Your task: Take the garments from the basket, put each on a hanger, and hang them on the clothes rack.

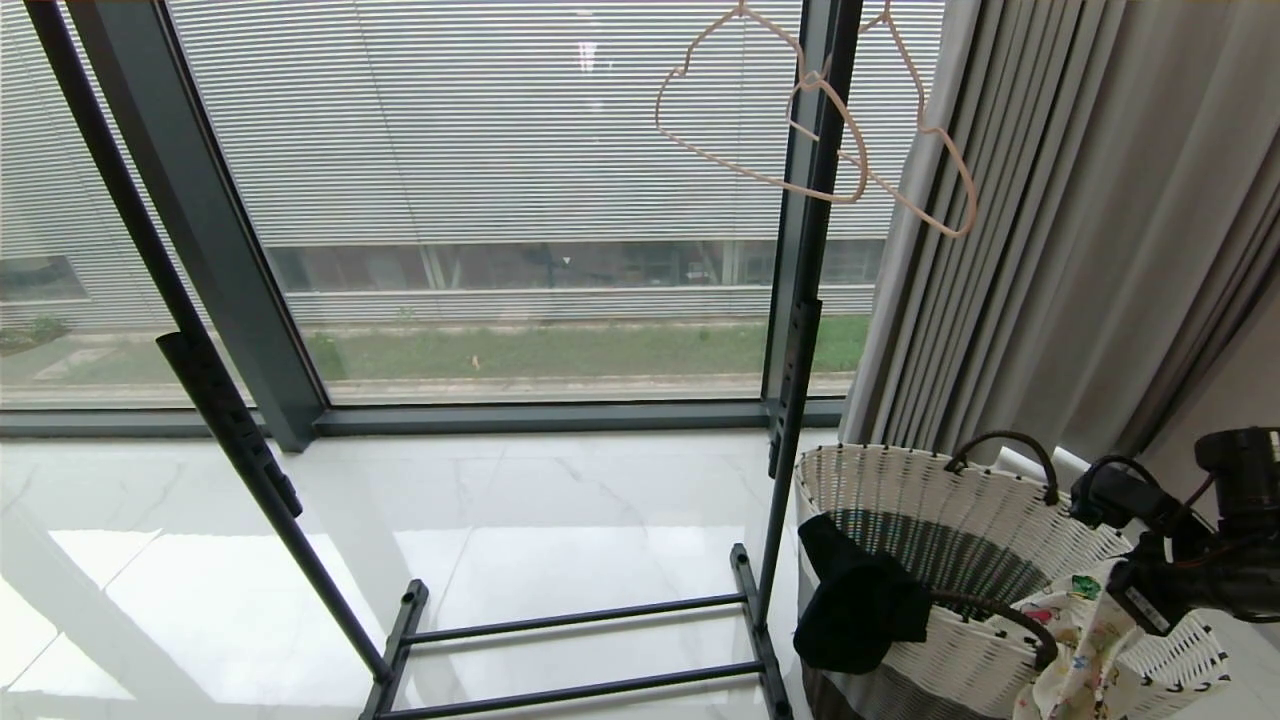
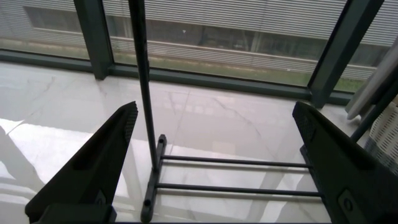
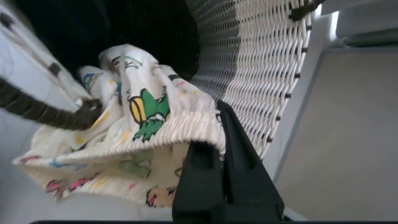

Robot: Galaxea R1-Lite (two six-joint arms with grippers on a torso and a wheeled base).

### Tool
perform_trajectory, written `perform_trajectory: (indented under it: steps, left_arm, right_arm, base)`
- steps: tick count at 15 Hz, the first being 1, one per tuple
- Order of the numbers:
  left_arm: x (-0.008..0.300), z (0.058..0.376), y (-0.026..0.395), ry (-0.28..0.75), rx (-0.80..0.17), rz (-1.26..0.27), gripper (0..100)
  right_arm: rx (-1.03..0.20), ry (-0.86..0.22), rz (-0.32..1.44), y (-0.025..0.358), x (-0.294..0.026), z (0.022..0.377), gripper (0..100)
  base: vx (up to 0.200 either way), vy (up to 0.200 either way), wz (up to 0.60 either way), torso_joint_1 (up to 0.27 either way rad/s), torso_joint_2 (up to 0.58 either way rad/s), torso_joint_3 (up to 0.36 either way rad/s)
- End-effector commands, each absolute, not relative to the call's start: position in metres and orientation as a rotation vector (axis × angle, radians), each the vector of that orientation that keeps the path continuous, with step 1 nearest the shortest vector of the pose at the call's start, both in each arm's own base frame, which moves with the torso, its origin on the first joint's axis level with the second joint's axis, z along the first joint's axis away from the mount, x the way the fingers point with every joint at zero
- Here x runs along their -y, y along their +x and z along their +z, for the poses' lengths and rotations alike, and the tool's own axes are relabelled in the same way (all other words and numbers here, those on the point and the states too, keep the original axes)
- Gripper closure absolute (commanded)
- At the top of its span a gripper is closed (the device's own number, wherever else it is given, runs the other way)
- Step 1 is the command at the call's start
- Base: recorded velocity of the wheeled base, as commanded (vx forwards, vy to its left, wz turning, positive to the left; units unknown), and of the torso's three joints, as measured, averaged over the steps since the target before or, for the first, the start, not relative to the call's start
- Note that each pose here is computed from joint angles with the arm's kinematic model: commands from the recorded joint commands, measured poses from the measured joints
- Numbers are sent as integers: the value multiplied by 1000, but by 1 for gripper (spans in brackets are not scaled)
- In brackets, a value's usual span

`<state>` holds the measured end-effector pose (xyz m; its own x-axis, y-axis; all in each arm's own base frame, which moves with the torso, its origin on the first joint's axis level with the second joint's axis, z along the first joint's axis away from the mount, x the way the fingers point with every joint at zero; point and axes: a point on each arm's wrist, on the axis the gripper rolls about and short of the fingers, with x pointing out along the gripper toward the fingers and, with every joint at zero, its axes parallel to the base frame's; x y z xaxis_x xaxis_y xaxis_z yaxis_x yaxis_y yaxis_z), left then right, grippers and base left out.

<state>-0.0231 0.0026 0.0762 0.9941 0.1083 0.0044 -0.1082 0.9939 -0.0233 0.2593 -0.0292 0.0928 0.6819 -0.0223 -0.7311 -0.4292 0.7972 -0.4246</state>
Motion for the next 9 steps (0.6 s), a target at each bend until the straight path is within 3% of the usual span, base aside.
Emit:
perform_trajectory:
  steps: [1, 5, 9]
  left_arm:
    - [-3, 76, -23, -25, 6, 109, 0]
    - [-3, 76, -23, -17, 6, 109, 0]
    - [-3, 76, -23, -8, 5, 109, 0]
  right_arm:
    - [-690, -548, 197, 217, 18, 164, 100]
    - [-616, -507, 250, 145, 4, 231, 100]
    - [-549, -528, 256, 103, -1, 247, 100]
  base:
    - [0, 0, 0, 0, 0, 0]
    - [0, 0, 0, 0, 0, 0]
    - [0, 0, 0, 0, 0, 0]
